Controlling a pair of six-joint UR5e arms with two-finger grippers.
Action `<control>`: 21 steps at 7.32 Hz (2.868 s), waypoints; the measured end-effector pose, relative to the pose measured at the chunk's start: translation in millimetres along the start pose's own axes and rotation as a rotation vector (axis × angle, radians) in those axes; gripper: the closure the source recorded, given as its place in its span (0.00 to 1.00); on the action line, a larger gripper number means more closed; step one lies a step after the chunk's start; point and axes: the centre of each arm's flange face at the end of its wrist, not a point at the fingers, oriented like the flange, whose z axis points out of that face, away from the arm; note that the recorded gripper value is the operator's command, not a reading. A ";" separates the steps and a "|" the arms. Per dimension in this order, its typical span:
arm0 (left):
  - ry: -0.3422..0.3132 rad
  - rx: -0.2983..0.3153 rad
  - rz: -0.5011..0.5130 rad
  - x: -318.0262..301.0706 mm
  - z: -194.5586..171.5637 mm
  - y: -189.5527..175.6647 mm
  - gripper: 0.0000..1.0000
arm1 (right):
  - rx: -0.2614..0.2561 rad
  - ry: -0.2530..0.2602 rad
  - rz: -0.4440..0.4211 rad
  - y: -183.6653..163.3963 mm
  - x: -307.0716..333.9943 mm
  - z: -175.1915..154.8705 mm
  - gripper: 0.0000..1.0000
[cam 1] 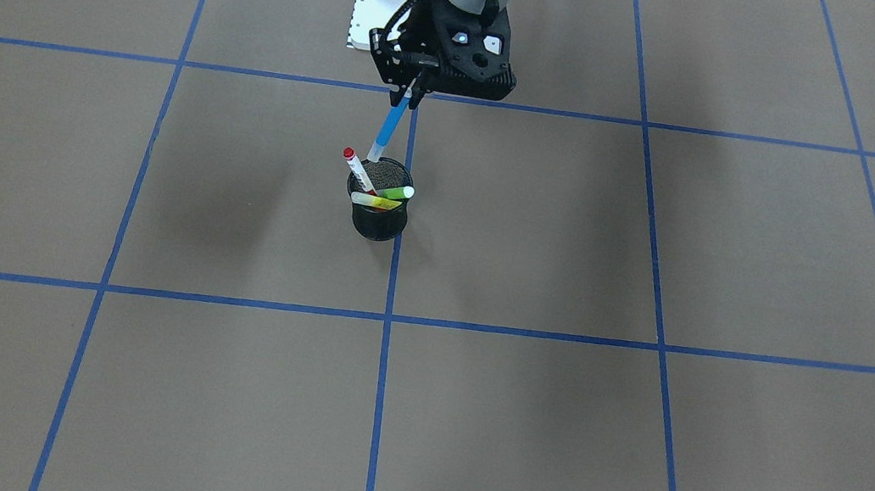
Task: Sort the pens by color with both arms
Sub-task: 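Lift the blue highlighter up out of the cup with the right gripper, then carry the blue highlighter farther from the robot and set it on the table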
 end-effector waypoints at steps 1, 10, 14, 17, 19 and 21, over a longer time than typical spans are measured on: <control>0.004 -0.005 -0.009 4.1 3.6 -3.9 0.00 | 0.025 -0.023 0.021 -7.7 16.6 -16.8 0.89; 0.111 -0.022 -0.202 158.2 30.5 -100.1 0.00 | 0.362 -0.138 0.085 -142.7 211.6 47.8 0.88; 0.177 -0.059 -0.350 335.7 60.0 -138.9 0.00 | 0.442 -0.164 0.093 -185.1 234.2 114.7 0.87; 0.115 -0.099 -0.408 459.9 70.4 -154.1 0.00 | 0.514 -0.150 0.092 -188.7 238.8 166.3 0.87; 0.098 -0.108 -0.420 489.3 76.4 -160.0 0.00 | 0.544 -0.153 0.092 -177.6 229.5 193.0 0.87; 0.083 -0.109 -0.421 498.2 85.7 -162.8 0.00 | 0.571 -0.177 0.089 -164.0 228.2 215.5 0.83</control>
